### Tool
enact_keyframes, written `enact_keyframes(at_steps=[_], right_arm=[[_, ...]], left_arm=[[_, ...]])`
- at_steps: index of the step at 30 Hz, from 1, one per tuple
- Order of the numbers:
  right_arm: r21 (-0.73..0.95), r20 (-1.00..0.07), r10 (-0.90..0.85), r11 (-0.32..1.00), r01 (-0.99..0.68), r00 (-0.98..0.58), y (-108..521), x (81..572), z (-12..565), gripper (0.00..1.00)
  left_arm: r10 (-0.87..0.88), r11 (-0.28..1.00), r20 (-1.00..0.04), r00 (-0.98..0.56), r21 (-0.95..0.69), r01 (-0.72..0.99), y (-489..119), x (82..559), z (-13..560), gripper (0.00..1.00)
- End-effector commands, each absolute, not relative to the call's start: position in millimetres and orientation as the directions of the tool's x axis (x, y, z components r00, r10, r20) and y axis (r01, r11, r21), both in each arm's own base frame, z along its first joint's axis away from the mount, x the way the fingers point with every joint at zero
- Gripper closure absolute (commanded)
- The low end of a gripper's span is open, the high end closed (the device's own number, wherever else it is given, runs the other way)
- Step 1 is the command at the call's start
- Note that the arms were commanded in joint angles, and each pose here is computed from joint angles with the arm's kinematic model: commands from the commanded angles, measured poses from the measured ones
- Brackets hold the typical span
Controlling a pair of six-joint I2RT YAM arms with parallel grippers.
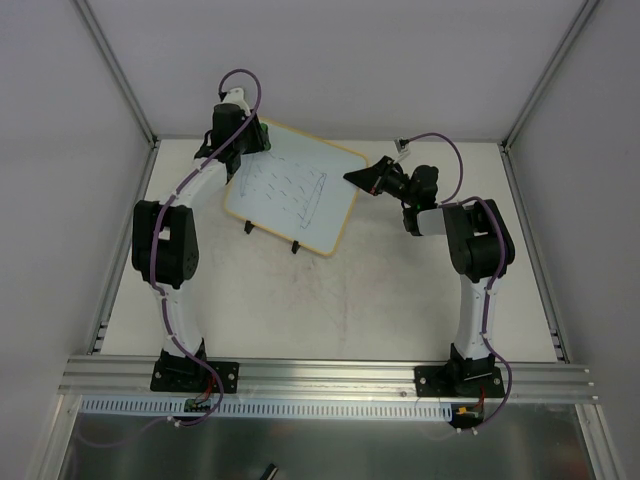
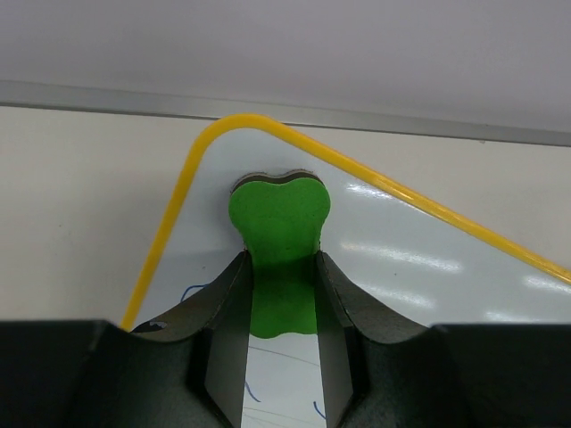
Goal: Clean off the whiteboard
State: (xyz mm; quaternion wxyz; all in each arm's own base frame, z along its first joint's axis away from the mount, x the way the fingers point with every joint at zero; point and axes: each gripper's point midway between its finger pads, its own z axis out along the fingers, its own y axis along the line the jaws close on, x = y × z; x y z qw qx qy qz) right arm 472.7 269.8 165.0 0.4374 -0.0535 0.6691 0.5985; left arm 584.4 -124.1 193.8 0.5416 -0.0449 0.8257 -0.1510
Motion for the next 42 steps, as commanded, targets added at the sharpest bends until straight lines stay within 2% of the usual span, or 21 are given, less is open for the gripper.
enact_keyframes(at_steps=[1,7,18,31,42], right_arm=[[0.556,-0.805,0.422,0.295,-0.777,-0.416,267,467,205,1.00],[0.555,-0.805,0.424,0.291,-0.779,-0.415,267,467,206,1.00],[0.554,-0.805,0.425,0.289,-0.780,-0.414,267,467,207,1.00],[0.554,-0.804,0.429,0.287,-0.781,-0.412,266,466,209,1.00],[0.559,-0.801,0.428,0.285,-0.778,-0.419,266,467,207,1.00]], left_arm=[[-0.228,0.971,-0.889,-0.397,-0.238,-0.023,-97,579,185,1.00],[-0.288,0.957,-0.864,-0.412,-0.271,-0.101,-75,570,169,1.00],[-0.374,0.927,-0.831,-0.413,-0.345,-0.146,-45,558,154,1.00],[-0.394,0.908,-0.826,-0.402,-0.418,-0.030,-70,560,168,1.00],[-0.256,0.946,-0.901,-0.351,-0.309,0.101,-126,560,192,1.00]])
